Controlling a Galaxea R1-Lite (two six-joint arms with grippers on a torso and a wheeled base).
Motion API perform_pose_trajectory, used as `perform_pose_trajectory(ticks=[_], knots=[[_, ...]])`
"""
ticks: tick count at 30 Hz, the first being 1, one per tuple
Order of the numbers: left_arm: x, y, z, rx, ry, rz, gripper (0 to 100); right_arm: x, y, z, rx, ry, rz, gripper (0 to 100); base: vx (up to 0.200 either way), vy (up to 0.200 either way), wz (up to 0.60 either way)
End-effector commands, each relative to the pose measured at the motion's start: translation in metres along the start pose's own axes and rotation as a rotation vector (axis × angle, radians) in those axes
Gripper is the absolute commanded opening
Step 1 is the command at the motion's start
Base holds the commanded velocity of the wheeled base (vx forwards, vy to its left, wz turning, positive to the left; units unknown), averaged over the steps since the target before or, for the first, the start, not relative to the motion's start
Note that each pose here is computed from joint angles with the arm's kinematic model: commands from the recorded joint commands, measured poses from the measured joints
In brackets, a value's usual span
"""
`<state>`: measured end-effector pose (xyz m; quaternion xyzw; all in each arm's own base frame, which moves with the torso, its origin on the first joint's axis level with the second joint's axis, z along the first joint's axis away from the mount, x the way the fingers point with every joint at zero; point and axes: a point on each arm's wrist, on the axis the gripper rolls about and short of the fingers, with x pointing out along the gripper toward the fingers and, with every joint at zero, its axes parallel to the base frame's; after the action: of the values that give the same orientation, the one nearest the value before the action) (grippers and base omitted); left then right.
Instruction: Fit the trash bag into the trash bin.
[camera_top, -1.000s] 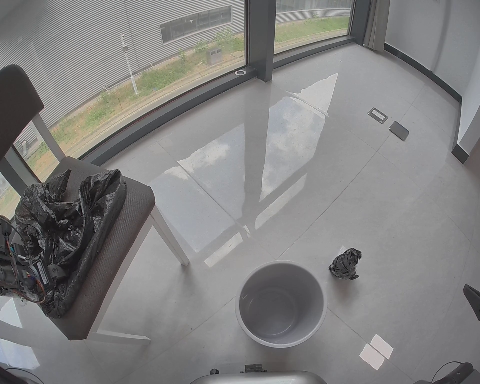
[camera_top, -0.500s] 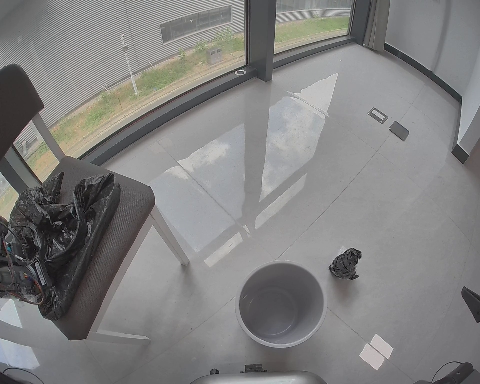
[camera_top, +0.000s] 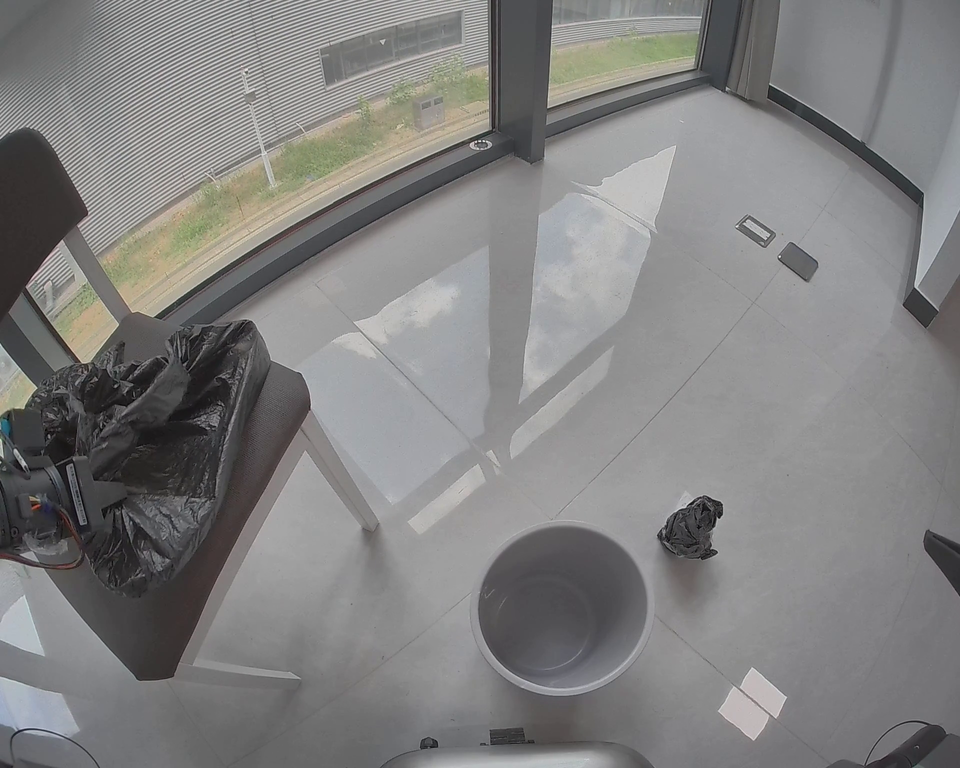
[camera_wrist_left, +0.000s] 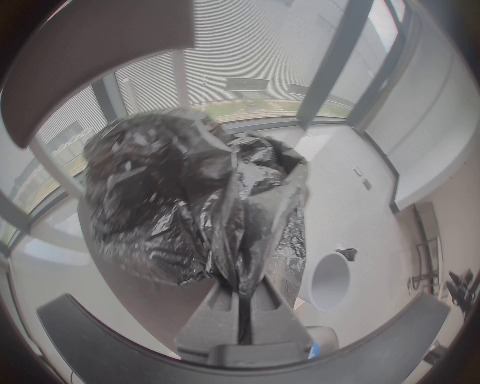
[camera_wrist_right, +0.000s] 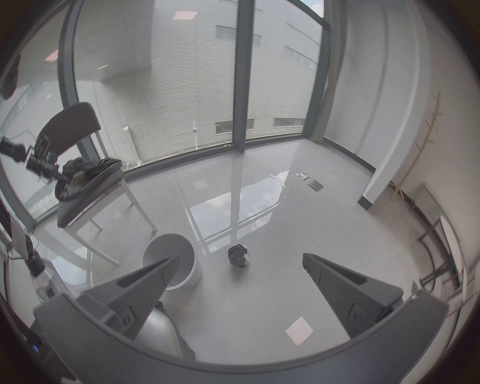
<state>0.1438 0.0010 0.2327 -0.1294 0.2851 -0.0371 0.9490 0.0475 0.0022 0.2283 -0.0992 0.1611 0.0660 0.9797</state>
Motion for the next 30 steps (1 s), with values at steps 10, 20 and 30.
perform_pose_trajectory(ticks=[10,20,30], knots=[[-0.061,-0.053,0.021,0.164,-0.137,-0.332,0,0.049,0.025,0.027,0.019,0.070,0.343,100,0.000,0.000,0.00],[-0.071,-0.081,0.048,0.074,-0.171,-0.445,0,0.093,0.057,0.036,0.044,0.105,0.438,100,0.000,0.000,0.00],[-0.090,-0.091,0.053,0.062,-0.186,-0.561,0,0.142,0.100,0.055,0.004,0.095,0.512,100,0.000,0.000,0.00]])
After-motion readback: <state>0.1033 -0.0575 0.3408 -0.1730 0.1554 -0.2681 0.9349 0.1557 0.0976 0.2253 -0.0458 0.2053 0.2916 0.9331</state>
